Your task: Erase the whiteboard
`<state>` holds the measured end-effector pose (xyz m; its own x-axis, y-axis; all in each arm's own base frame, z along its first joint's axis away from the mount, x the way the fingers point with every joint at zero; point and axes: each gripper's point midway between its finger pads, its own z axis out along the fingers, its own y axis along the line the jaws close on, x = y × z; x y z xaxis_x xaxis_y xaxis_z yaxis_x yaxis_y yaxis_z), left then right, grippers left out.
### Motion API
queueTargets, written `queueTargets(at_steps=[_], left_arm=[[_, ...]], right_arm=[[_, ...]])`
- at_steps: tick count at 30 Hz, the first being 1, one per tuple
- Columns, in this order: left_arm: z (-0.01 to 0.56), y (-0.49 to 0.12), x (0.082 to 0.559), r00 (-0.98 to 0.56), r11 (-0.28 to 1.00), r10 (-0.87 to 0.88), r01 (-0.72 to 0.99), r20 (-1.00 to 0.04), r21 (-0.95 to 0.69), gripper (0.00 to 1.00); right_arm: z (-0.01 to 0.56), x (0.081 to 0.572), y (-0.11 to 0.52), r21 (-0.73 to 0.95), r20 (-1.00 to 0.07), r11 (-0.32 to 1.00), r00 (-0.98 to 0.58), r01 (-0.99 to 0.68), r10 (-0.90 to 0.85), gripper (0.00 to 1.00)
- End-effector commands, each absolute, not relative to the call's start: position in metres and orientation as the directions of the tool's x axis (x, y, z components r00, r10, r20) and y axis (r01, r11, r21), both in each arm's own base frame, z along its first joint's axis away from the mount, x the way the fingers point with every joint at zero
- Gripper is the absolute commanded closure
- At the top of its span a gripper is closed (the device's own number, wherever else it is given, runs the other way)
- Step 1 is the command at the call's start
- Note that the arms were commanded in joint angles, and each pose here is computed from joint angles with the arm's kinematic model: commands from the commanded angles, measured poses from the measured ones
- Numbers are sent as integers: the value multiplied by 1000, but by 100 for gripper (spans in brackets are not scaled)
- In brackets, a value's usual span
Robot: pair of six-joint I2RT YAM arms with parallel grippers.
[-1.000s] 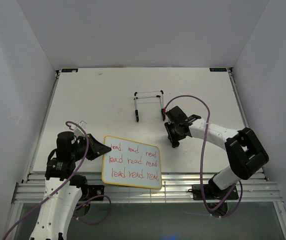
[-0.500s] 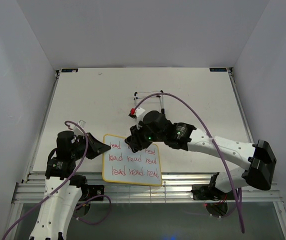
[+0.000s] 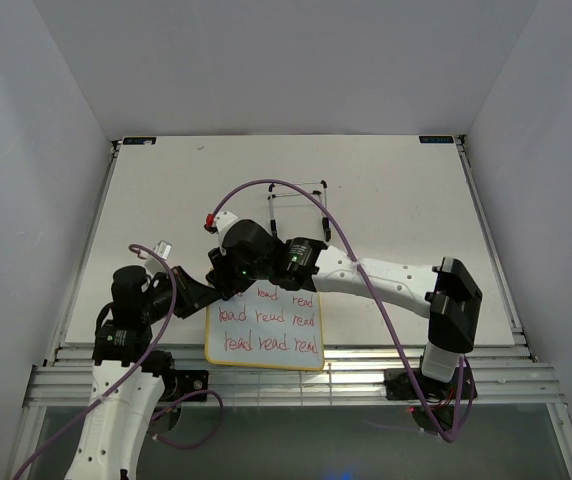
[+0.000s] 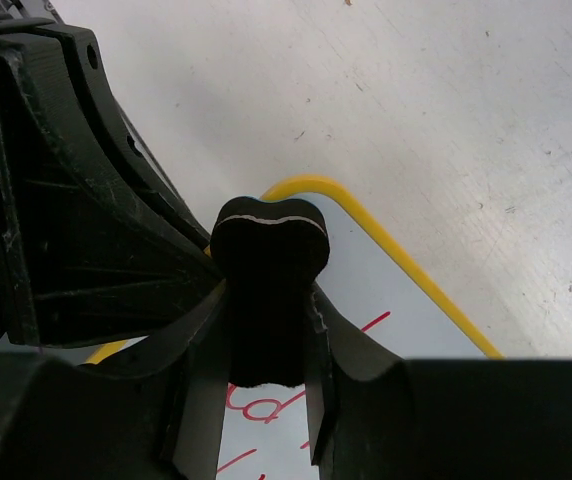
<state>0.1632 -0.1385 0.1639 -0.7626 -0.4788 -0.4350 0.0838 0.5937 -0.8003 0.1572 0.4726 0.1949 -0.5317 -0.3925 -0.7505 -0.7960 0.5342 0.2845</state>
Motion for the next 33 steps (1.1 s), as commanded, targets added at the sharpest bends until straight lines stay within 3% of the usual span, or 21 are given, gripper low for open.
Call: queueTargets(at_steps=[1,9,24,33], left_arm=[[190,-145,165,-723,568,-448,225,-526,-792,100],[192,-143,168,-712,574,-461,215,-529,-790,100],[198,-141,171,-692,575,-483,210,-536,-791,100],[203,-138,178,-686,581,-504,180,-525,-793,100]], right_arm=[[186,157,472,251,-742,538,-517,-805,-427,83],[146,153,449,217,-705,569,-530,-793,-470,83],[137,148,446,228,-698,541,-523,-810,-489,84],[48,167,339,245,-552,716,-701,-654,-452,84]])
